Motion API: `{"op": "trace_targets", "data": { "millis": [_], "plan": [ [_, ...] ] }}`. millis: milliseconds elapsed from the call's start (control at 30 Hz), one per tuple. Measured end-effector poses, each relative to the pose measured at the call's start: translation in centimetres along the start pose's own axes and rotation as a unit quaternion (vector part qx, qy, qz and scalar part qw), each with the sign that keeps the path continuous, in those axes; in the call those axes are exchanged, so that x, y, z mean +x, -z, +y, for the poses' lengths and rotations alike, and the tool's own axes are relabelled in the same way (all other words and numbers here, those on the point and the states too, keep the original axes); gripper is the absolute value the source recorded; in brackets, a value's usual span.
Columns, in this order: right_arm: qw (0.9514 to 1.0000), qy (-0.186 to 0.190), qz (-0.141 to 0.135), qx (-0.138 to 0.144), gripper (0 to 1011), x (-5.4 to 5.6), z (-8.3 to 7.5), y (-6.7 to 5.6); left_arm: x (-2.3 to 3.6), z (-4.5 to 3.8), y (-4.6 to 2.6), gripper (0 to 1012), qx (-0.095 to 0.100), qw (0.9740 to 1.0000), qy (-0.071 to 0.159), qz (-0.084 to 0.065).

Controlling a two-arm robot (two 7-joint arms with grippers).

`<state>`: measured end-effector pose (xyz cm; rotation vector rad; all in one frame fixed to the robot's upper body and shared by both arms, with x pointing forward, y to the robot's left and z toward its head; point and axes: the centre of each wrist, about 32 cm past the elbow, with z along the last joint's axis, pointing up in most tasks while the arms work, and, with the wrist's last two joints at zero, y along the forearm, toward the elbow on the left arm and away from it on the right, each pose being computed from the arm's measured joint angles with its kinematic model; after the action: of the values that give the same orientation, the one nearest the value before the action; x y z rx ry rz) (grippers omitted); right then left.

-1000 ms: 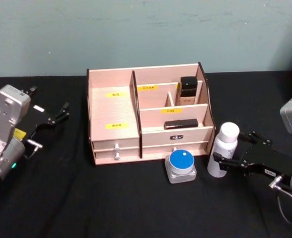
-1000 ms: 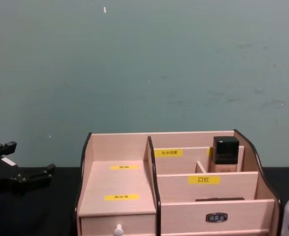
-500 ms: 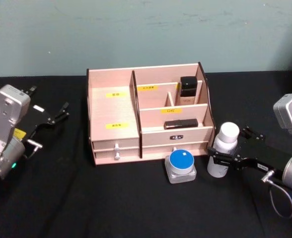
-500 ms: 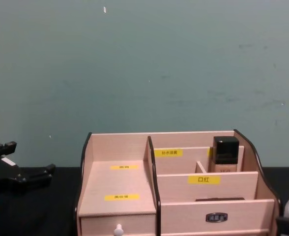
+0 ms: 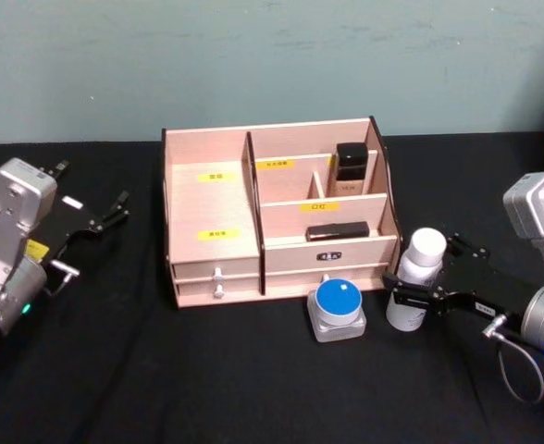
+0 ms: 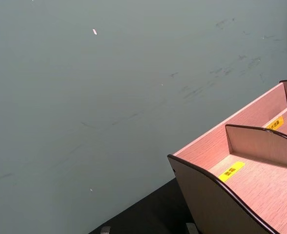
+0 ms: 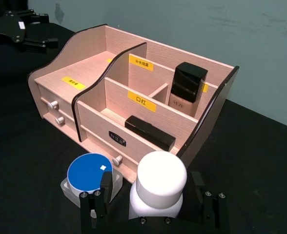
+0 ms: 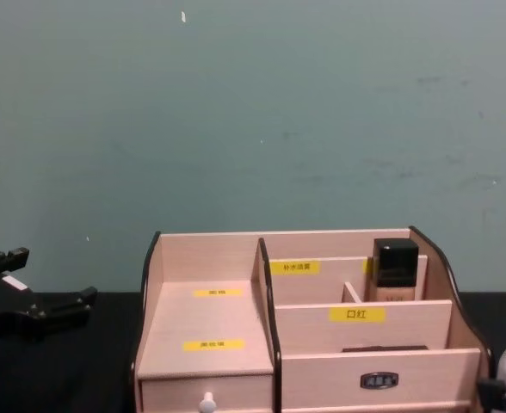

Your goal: Pick up the facial cleanser and watermelon frost from the table and place them into the tiered storage box.

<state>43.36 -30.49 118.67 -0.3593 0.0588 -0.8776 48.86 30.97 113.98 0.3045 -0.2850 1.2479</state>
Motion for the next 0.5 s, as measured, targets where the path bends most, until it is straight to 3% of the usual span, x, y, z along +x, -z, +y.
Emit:
{"op": "trace_targets", "data": {
  "millis": [233,400,500],
  "plan": [
    [1.0000,0.000,0.000,0.000,1002,-0.02,-0.04,-0.01,0.00,0.00,0.00,1001,0.000,1.0000,0.000,0.000],
    [1.0000,0.001,0.001,0.001,925,-0.02,-0.05,-0.02,0.00,0.00,0.00,1001,0.000,1.0000,0.000,0.000],
    [1.0000,0.001,0.001,0.001,824,-0.01,-0.07,-0.02,0.00,0.00,0.00,1001,0.000,1.0000,0.000,0.000]
  ]
}}
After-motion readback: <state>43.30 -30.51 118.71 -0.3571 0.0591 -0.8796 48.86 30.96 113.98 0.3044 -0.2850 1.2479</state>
